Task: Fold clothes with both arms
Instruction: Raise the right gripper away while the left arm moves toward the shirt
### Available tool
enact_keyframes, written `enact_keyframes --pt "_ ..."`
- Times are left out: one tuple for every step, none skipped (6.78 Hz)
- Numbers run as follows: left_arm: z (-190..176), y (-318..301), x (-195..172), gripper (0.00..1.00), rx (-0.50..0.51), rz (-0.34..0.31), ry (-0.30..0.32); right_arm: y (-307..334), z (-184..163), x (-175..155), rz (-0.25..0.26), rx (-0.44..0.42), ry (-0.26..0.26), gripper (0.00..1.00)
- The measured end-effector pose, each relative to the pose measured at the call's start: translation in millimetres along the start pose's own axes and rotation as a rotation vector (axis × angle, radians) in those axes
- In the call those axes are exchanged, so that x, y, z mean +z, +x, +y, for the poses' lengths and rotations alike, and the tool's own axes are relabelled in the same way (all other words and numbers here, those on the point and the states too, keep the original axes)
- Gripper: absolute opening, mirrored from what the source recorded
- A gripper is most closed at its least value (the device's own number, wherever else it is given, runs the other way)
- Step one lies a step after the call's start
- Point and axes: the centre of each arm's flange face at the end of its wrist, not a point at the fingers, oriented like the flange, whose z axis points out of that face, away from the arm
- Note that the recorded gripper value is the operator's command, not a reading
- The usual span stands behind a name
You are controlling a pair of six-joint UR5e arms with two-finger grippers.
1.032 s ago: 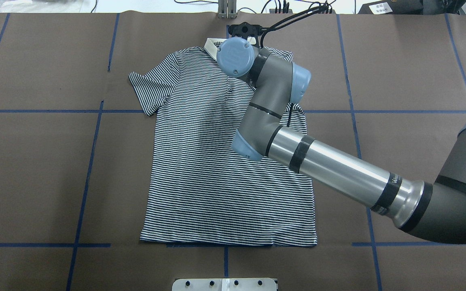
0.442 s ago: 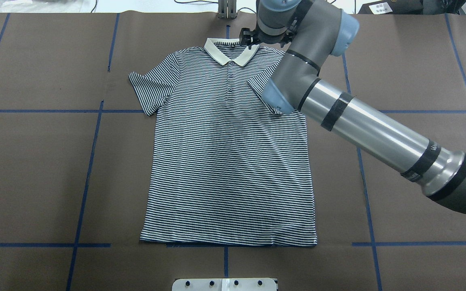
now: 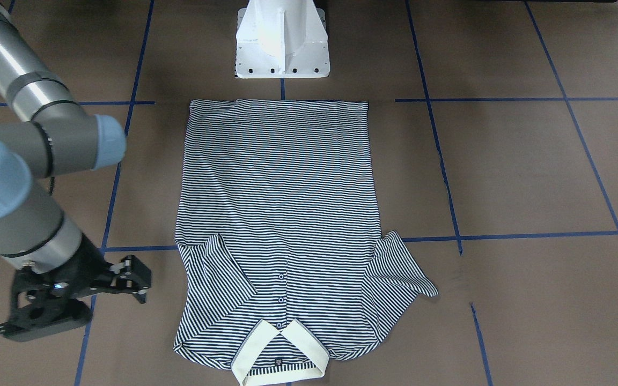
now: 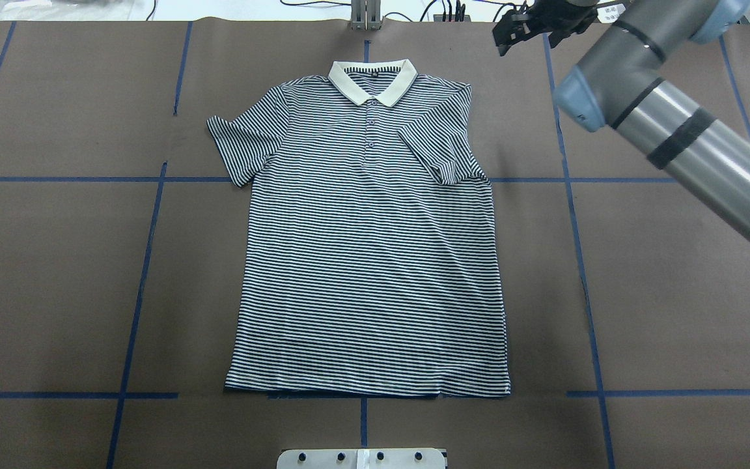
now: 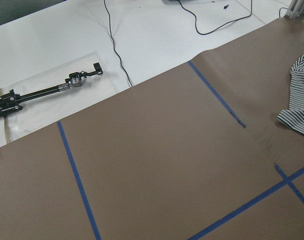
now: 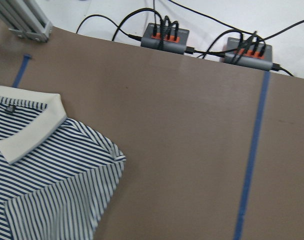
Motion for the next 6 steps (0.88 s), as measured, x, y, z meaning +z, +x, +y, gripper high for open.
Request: enact_keyframes --pt "-21.2 41.8 40.6 1.00 -0.025 0.012 0.008 66.3 6.4 -23.3 -0.018 -0.042 -0.009 1.00" --pt "-37.9 78.6 87.2 0.93 -0.088 0.022 -0.002 118.7 14.0 -40.9 -0.024 -0.080 -0.011 1.00" --pt "-52.3 111.0 134.5 0.84 -0.193 0.010 -0.009 152.1 20.5 -52.3 -0.026 -0.104 -0.011 1.00" --pt "-60.8 142.5 176.6 0.79 -0.279 -0.009 -0.003 165.0 23.7 -56.4 -0.027 -0.113 -0.010 1.00" --pt "-64.1 170.4 217.8 0.77 -0.337 -0.016 0.015 169.6 25.3 -57.4 -0.027 -0.117 -0.010 1.00" --pt "-60.1 184.1 256.6 0.74 -0.360 -0.011 0.032 171.3 26.1 -57.1 -0.026 -0.118 -0.010 1.00"
